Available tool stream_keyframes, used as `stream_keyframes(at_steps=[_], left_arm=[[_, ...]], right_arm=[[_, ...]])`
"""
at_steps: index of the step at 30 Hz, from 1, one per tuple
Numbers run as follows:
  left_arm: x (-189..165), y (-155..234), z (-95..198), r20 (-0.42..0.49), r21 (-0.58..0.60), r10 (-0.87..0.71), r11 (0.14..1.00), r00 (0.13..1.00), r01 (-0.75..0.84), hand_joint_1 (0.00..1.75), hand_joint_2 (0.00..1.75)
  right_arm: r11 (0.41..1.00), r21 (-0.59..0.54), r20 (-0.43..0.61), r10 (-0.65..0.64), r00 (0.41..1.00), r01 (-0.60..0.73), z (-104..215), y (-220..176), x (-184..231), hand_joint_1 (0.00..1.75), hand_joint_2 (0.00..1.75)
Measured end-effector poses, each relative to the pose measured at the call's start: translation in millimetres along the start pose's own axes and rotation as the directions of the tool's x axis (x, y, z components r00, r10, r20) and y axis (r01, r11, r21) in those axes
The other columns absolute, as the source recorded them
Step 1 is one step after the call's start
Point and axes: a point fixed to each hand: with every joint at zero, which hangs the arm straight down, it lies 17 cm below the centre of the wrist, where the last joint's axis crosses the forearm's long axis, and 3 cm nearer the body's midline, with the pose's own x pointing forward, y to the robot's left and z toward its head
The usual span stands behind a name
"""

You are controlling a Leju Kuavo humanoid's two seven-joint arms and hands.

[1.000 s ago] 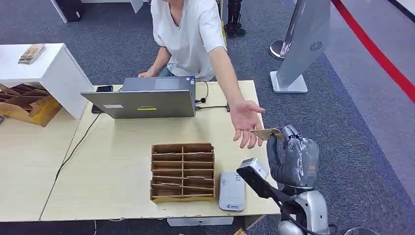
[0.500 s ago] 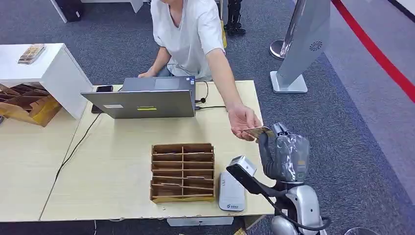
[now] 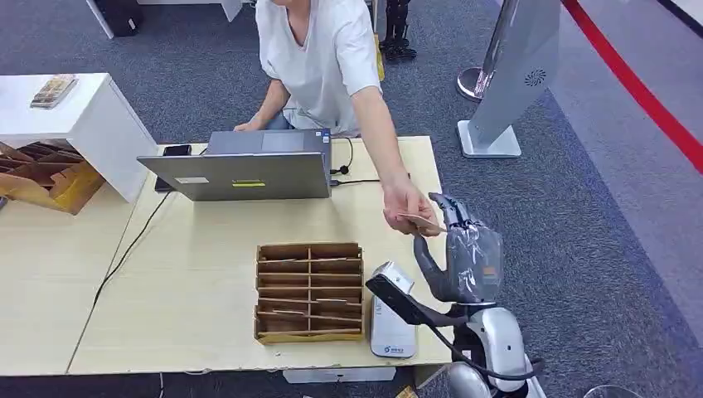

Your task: Pass the card to the sensor for recognition and then transmit it.

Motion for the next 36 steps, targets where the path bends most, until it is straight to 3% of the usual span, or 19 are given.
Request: stream_keyframes(at_steps=[17, 36], left_arm=[[0.4, -0.1, -0.1, 0.003, -0.002, 0.000, 1.000, 1.000, 0.000, 0.00, 0.00], [0.3, 0.3, -0.2, 0.001, 0.000, 0.003, 1.000, 1.000, -0.003, 0.00, 0.00]], right_arm=[[1.000, 0.005, 0.011, -0.008, 1.000, 0.008, 2.3, 3.3, 6.0, 0.00, 0.00], [0.990, -0.004, 0.086, -0.137, 0.987, 0.138, 17.3, -6.1, 42.3, 0.00, 0.00]])
